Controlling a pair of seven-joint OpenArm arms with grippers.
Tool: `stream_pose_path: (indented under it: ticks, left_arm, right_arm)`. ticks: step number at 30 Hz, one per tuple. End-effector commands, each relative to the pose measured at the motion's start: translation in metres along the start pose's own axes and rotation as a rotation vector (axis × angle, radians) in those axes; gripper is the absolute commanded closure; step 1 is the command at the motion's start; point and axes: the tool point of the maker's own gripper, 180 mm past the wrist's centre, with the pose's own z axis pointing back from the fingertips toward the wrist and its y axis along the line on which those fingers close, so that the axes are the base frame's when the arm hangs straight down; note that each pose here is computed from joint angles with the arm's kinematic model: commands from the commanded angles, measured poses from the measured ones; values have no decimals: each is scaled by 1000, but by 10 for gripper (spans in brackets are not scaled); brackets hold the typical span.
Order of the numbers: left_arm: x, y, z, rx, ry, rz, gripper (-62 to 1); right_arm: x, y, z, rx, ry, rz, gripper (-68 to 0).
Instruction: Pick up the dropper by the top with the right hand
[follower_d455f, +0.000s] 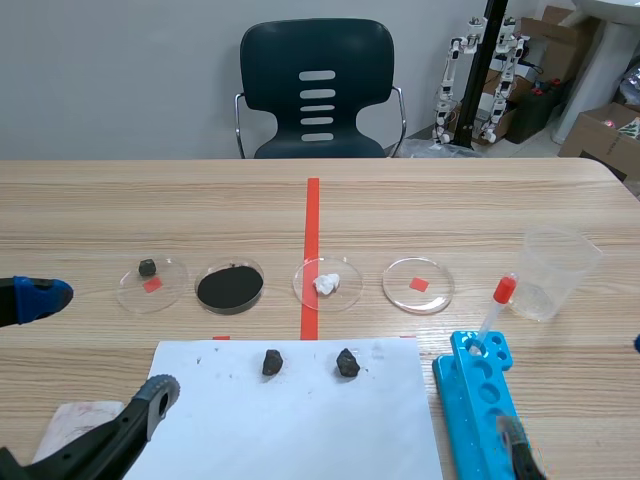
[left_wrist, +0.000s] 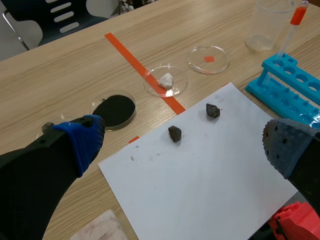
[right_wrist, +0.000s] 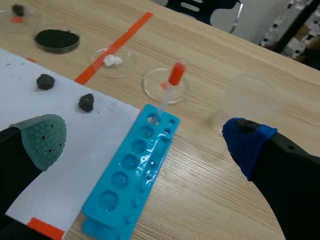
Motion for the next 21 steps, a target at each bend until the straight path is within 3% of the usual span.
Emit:
stream_pose_path:
  ticks: [1, 18, 21]
  left_arm:
    - [13, -1, -1, 2, -43, -1, -623]
    - [13, -1, -1, 2, -43, -1, -623]
    - [13, -1, -1, 2, -43, -1, -623]
  right_arm:
    - [8, -7, 1, -14, -24, 6, -679]
    - [8, -11, 1, -19, -22, 19, -679]
    - [3, -11, 1, -21, 4, 22, -679]
